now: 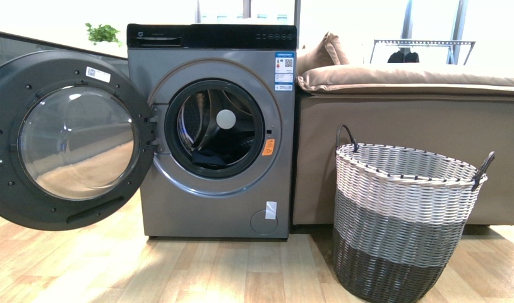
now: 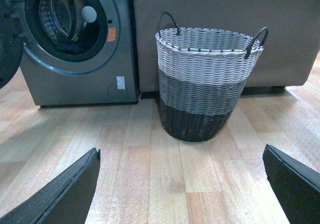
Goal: Collect clothes from washing machine
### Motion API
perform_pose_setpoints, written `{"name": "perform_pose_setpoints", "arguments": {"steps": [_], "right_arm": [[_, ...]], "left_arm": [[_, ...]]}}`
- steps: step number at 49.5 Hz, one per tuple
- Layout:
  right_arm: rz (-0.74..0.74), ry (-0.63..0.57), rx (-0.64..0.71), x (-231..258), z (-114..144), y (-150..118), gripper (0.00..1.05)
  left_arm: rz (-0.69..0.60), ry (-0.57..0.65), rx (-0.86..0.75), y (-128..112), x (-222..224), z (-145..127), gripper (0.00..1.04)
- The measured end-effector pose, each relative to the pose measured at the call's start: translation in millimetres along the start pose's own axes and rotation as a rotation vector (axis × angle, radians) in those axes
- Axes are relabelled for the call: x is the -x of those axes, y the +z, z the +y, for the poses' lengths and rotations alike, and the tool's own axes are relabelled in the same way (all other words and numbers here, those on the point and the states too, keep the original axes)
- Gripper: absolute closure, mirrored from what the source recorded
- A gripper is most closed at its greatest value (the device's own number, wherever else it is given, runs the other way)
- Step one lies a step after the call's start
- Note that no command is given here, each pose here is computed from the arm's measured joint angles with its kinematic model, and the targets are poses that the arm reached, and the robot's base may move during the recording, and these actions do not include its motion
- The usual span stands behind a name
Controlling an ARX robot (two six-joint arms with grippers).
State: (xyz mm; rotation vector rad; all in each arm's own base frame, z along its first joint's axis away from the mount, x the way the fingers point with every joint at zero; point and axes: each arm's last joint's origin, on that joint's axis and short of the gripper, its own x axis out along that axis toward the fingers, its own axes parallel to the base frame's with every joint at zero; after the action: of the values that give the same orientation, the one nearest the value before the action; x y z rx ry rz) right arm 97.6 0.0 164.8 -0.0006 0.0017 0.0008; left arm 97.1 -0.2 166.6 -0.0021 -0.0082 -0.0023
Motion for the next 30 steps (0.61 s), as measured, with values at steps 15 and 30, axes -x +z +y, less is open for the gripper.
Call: {"name": "perform_pose_setpoints", "arguments": {"steps": [15, 30], "right_arm": [[0.000, 0.000, 0.000, 0.0, 0.0, 0.0, 0.07], [0.000, 0.000, 0.000, 0.0, 0.0, 0.0, 0.07]], "left_arm": [[0.000, 0.000, 0.000, 0.0, 0.0, 0.0, 0.07], [0.000, 0.000, 0.000, 0.0, 0.0, 0.0, 0.07]]}}
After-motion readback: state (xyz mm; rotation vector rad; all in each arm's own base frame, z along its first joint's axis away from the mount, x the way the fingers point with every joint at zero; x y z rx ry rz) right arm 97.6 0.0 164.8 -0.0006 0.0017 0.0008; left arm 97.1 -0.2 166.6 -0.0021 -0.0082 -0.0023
